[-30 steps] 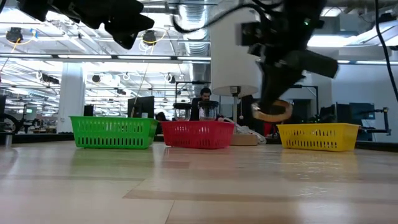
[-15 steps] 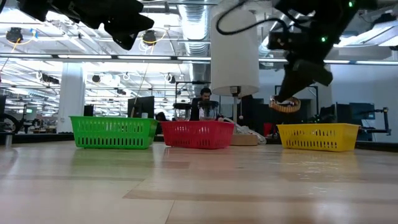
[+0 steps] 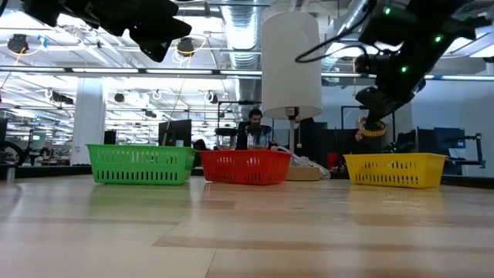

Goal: Pick & Place Office items
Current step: Put the gold watch into the yellow bin

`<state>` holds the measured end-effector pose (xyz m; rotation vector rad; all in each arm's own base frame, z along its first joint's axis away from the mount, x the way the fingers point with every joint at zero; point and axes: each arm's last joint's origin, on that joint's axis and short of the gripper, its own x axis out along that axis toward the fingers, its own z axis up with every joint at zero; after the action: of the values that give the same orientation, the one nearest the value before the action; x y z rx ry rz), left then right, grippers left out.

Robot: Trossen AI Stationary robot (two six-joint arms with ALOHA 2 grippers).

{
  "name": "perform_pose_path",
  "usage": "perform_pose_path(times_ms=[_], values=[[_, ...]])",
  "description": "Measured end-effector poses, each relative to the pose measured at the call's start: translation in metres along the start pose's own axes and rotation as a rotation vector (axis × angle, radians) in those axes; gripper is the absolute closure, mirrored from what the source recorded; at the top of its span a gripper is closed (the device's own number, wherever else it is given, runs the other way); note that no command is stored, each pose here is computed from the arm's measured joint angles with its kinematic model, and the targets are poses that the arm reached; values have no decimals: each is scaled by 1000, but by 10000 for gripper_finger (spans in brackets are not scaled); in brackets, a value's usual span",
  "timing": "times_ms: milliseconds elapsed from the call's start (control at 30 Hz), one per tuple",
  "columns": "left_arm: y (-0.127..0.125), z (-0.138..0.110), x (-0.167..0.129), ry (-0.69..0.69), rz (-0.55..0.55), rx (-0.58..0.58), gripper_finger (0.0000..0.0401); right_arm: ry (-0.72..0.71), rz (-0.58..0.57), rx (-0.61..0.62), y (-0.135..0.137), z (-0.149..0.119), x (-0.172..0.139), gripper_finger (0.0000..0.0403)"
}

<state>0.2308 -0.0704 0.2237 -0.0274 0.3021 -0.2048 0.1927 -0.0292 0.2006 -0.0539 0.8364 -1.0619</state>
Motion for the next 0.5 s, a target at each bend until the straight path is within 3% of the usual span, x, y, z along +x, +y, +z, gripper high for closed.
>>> perform_pose_path(times_ms=[500], values=[[0, 0, 0, 0, -1, 0, 252, 112, -105, -32, 10, -16, 39, 394]])
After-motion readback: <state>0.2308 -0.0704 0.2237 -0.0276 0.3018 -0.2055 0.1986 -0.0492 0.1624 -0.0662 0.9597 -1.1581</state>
